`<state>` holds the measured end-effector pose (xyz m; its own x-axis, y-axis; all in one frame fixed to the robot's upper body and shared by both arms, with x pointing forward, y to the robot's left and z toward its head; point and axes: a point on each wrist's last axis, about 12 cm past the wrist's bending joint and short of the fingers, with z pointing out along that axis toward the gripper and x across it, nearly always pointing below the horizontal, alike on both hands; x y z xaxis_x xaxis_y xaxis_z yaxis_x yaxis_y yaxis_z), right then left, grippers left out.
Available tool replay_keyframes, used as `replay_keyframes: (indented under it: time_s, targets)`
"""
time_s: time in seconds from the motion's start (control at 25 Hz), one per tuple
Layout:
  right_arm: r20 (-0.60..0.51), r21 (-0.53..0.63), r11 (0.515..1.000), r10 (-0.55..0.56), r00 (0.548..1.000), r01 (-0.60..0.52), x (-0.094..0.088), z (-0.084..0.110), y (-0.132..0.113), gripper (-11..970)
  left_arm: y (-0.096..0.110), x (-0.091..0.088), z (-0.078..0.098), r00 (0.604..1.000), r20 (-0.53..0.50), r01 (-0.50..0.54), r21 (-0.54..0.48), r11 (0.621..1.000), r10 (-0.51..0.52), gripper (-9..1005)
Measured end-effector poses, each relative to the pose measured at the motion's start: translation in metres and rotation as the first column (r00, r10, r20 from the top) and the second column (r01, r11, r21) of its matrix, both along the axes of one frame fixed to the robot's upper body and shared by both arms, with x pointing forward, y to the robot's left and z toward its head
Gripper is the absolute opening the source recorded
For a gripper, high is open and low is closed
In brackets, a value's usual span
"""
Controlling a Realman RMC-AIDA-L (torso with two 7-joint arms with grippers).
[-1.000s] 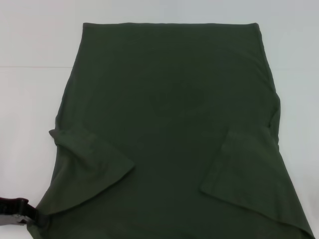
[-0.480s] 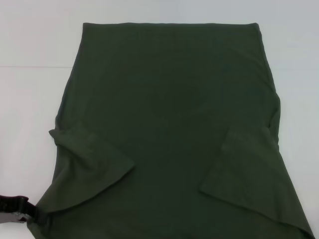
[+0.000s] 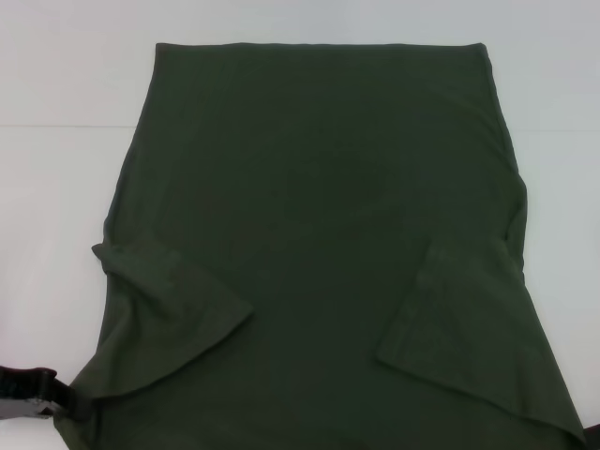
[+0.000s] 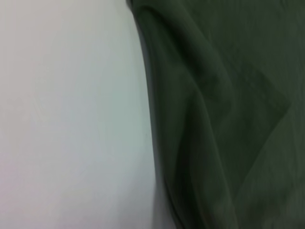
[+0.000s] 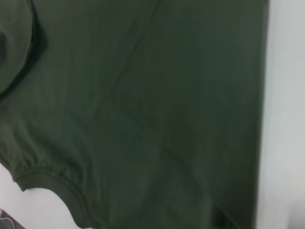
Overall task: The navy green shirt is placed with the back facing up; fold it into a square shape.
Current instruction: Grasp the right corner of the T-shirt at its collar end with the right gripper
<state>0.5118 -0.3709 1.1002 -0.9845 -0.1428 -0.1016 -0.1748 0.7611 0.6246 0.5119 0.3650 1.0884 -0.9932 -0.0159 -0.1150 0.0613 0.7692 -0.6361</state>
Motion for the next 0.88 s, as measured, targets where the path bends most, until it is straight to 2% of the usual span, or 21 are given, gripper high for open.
replay_keyframes:
  time_s: [0.24,0.88]
  targets:
    - [0.014,0.012,0.999,0.03,0.999,-0.03,0.002,-0.003,0.01,894,0.0,0.001,0.001,1.0,0.001,0.001,0.001,1.0,-0.001,12]
    - [0.013,0.0,0.999,0.047,0.999,-0.047,0.001,-0.008,0.014,882,0.001,0.0,-0.001,1.0,0.0,-0.002,0.002,1.0,0.002,13]
